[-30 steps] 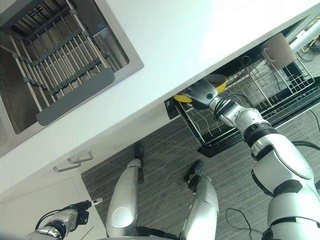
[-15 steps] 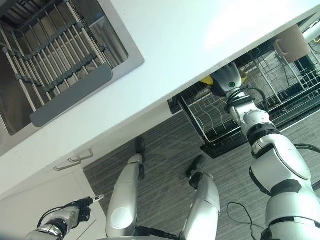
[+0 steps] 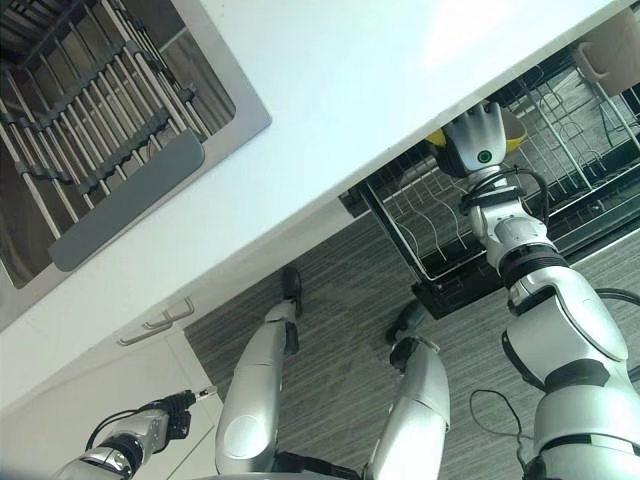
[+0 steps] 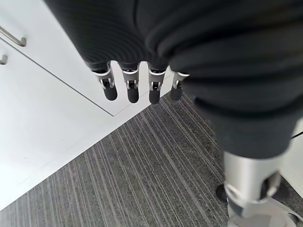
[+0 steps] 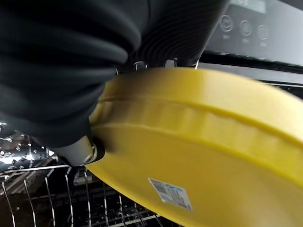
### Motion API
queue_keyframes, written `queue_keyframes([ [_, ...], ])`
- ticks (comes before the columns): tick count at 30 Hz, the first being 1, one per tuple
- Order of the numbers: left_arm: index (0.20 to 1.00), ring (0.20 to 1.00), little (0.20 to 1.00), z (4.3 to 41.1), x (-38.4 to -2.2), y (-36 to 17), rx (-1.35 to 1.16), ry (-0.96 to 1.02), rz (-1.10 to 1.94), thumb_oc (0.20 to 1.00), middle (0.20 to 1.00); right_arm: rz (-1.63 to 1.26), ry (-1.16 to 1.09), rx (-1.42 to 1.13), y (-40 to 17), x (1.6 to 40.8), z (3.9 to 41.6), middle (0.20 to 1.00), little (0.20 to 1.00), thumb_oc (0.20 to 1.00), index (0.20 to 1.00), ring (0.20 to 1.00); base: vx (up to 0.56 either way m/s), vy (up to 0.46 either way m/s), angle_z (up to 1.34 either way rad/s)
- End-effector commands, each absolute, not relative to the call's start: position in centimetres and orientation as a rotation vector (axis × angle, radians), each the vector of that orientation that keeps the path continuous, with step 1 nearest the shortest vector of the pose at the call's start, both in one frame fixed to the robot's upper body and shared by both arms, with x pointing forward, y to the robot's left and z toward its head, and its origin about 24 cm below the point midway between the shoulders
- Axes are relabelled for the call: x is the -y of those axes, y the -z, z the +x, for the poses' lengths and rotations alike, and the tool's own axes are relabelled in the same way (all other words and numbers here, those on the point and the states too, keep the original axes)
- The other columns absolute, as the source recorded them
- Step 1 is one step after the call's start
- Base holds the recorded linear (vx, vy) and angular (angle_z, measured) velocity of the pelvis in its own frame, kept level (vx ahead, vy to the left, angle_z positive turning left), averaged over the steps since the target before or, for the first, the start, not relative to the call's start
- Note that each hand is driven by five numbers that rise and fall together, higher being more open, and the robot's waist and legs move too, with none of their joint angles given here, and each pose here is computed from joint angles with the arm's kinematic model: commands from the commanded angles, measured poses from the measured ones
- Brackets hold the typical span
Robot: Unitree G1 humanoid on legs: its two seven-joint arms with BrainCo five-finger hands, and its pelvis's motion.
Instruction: Place the dishes in the dishwasher.
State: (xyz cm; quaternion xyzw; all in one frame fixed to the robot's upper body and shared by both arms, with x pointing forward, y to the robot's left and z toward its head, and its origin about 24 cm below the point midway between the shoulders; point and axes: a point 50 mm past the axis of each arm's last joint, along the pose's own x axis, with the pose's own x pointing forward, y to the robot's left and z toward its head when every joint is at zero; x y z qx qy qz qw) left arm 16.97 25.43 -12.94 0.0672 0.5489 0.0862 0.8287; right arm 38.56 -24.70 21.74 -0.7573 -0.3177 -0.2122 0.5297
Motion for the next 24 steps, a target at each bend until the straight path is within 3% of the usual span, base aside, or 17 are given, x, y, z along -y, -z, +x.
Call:
queue_keyframes([
  [1,1.000,1.000,1.000,16.0,-25.5,13.4,-1.215,-0.178,0.183,1.000,1.000,-1.807,0.634,0.984,-26.4,24.0,38.2,0.200,0.200,0.200,0.200,0.200,0.00,0.000,0.00],
  [12,1.000,1.000,1.000,16.6,-24.9,13.2,-1.183,-0.155,0.209,1.000,1.000,-1.794,0.717,1.021,-29.1,22.9,38.4,0.200,0.200,0.200,0.200,0.200,0.00,-0.004,0.00],
  [16,1.000,1.000,1.000,16.3,-24.3,13.5,-1.206,-0.134,0.216,1.000,1.000,-1.786,0.650,0.948,-29.0,22.5,39.0,0.200,0.200,0.200,0.200,0.200,0.01,0.035,0.04],
  [17,1.000,1.000,1.000,16.1,-24.1,13.6,-1.210,-0.127,0.212,1.000,1.000,-1.706,0.543,0.840,-28.0,22.2,39.5,0.200,0.200,0.200,0.200,0.200,0.02,0.036,0.04],
  [18,1.000,1.000,1.000,16.2,-23.9,13.7,-1.208,-0.121,0.210,1.000,1.000,-1.658,0.450,0.723,-26.9,21.9,40.1,0.570,0.570,0.570,0.570,0.570,0.02,0.023,0.04],
  [19,1.000,1.000,1.000,16.3,-23.8,13.7,-1.204,-0.116,0.210,1.000,1.000,-1.620,0.364,0.578,-25.6,21.9,40.7,1.000,1.000,1.000,1.000,1.000,0.02,0.007,0.06],
  [24,1.000,1.000,1.000,16.8,-23.8,13.4,-1.188,-0.106,0.203,1.000,1.000,-1.460,0.250,0.241,-21.3,23.0,41.3,1.000,1.000,1.000,1.000,1.000,0.01,0.003,0.01],
])
